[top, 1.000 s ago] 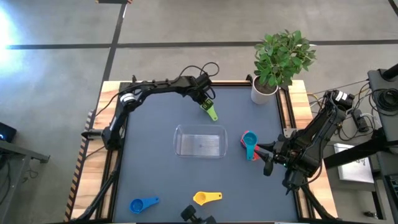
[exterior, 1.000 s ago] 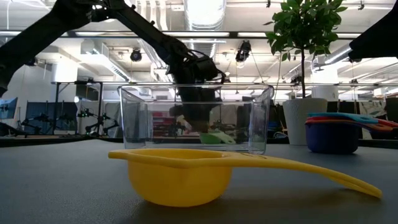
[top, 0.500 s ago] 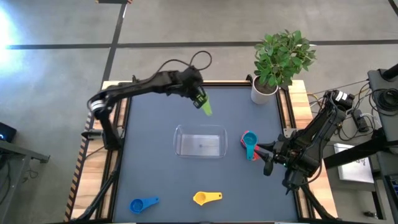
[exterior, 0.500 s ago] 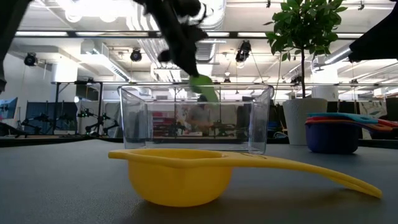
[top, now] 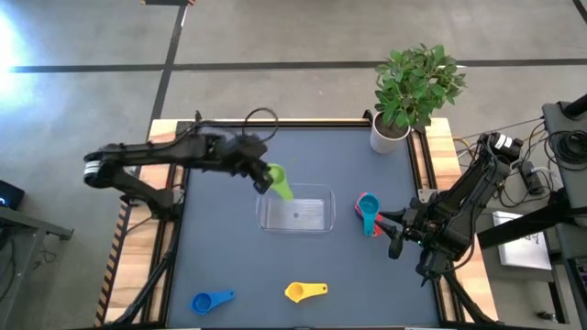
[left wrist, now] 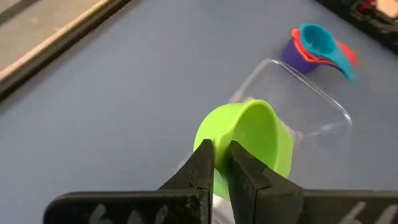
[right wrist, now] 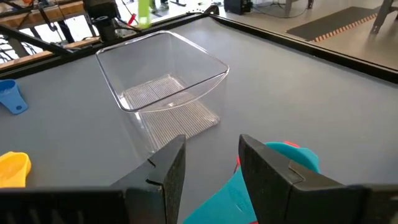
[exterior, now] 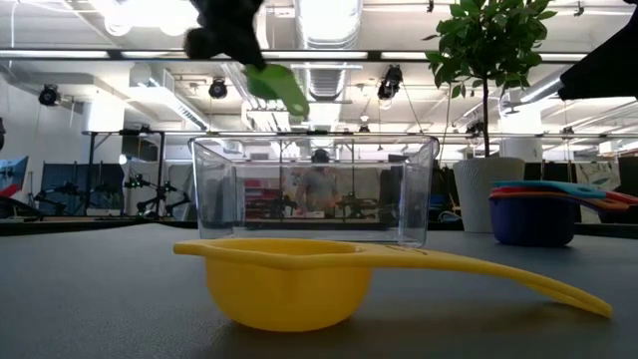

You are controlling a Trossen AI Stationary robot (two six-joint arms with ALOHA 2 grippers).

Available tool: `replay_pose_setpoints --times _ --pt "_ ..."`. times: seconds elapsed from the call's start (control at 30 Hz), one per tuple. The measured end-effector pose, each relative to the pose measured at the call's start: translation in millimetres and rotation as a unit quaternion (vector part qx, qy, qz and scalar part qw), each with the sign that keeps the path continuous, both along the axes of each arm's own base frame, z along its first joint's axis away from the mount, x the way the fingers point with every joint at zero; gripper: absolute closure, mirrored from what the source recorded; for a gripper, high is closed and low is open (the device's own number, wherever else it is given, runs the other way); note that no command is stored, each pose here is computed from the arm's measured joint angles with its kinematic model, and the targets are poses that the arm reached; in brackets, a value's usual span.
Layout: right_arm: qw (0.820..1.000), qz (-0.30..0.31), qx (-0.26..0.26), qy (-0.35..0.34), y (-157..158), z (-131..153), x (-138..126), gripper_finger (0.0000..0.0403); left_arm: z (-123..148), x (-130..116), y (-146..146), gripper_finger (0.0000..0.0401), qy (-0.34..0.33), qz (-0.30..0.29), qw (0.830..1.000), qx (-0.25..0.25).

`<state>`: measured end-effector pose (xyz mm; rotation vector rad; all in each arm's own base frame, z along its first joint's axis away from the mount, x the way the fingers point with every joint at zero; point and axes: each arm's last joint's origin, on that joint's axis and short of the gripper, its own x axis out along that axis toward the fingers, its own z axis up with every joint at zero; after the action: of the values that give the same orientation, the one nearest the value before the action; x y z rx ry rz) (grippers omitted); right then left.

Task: Nest measuring cups in basket
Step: Stack the green measuring cup on top of the light blue measuring cup

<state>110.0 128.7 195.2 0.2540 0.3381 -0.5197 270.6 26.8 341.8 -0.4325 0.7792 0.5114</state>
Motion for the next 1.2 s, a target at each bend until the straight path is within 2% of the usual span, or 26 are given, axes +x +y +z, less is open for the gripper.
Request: replay_pose_setpoints --times 0.2,0.33,0.5,0.7,1.0,1.2 --pt "1.000 0.001 -0.006 -0.005 0 0 0 0.0266 -9 -16 -32 0.0395 -0.059 -0.013 0.998 -0.025" --pt "1.000 -0.001 -0.005 -0.011 0 1 1 0.0266 -26 -17 -51 0.0395 -0.064 -0.023 0.997 -0.035" --pt "1.000 -0.002 0.003 -0.016 1 1 1 0.0266 -46 -13 -74 0.0395 -0.078 -0.040 0.994 -0.063" --pt "1.000 -0.001 0.005 -0.017 2 1 1 0.0266 -53 -4 -107 0.0395 -0.105 -0.077 0.987 -0.092" --pt "0.999 0.000 0.008 -0.038 5 2 3 0.0266 -69 17 -130 0.0395 -0.135 -0.078 0.984 -0.083" --pt "0.998 0.028 -0.017 -0.052 16 9 14 0.0266 -71 32 -130 0.0395 -0.159 -0.082 0.983 -0.037"
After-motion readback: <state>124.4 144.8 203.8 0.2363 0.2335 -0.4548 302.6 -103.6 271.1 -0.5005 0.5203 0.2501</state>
